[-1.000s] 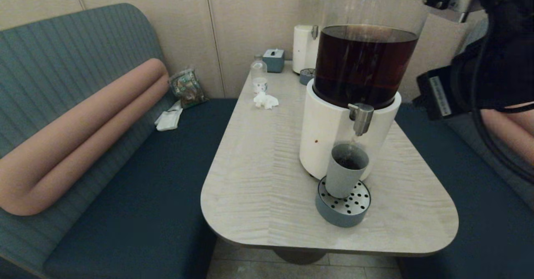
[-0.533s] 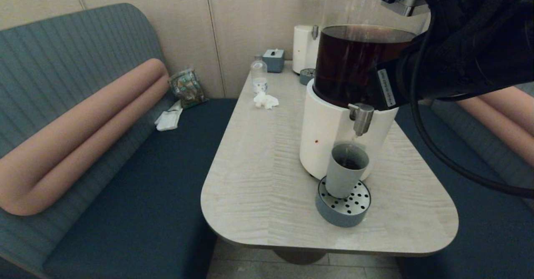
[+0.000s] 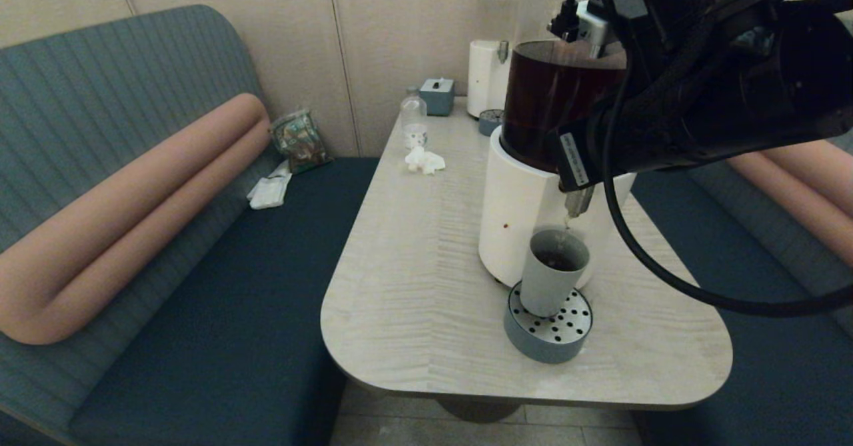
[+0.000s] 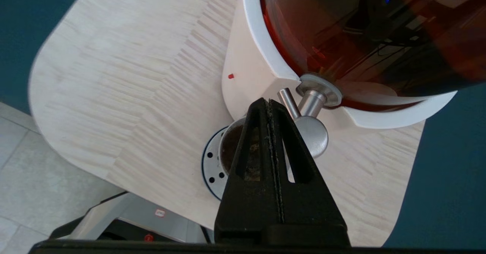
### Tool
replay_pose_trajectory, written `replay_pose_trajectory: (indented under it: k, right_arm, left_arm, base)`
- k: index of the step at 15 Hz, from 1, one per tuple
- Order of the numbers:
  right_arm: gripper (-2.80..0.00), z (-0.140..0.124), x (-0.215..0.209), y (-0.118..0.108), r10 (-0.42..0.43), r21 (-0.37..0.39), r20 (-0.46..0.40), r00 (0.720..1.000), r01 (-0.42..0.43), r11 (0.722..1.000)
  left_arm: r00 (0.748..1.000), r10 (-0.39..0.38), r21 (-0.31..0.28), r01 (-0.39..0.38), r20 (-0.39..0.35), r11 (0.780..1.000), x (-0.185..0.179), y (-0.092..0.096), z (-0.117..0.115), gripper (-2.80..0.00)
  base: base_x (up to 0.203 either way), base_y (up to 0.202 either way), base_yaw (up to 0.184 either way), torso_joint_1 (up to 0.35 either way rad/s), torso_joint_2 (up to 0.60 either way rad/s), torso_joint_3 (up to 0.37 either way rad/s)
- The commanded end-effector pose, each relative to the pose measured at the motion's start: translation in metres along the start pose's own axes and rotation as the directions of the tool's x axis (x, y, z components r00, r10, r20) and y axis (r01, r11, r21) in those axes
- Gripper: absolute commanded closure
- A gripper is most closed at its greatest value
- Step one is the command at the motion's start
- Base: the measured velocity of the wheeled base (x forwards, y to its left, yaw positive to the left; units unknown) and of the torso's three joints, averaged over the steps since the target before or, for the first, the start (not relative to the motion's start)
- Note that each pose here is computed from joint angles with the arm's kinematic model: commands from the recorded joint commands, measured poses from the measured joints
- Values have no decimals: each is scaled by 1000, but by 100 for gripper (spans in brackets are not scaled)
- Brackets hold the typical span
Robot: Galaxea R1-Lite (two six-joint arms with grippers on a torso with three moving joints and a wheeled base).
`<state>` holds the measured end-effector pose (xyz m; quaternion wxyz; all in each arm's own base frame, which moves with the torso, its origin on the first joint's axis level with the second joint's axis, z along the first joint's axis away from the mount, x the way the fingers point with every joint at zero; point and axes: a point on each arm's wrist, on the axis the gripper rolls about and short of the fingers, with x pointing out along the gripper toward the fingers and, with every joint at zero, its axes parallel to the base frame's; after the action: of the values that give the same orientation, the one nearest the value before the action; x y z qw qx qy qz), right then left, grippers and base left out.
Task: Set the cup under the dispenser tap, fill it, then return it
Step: Turn off the faucet
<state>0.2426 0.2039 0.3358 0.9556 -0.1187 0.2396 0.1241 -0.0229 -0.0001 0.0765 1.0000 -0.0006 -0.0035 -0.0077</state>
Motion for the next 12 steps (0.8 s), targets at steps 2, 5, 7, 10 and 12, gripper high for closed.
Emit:
replay_pose_trajectory:
  k: [2, 5, 7, 10, 12]
  right_arm:
    - [0, -2, 11, 2, -12, -7, -19, 1000, 12, 1000]
    - [0, -2, 15, 0, -24, -6, -22, 999, 24, 1000]
    - [0, -3, 18, 1, -29, -7, -28, 999, 29, 1000]
    - [0, -3, 22, 0, -40, -8, -34, 999, 40, 999]
    - [0, -2, 27, -4, -56, -17, -29, 998, 55, 998]
  left_arm:
    - [1000, 0, 0, 0, -1, 1000, 0, 0, 0, 0]
    - [1000, 0, 0, 0, 1, 1000, 0, 0, 0, 0]
    - [1000, 0, 0, 0, 1, 1000, 0, 0, 0, 0]
    - [1000, 0, 0, 0, 1, 1000, 0, 0, 0, 0]
    - [1000, -1, 0, 1, 0, 1000, 0, 0, 0, 0]
  base:
    - [0, 0, 0, 0, 0, 0]
    - [0, 0, 0, 0, 0, 0]
    - [0, 0, 0, 0, 0, 0]
    - [0, 0, 0, 0, 0, 0]
    - [0, 0, 0, 0, 0, 0]
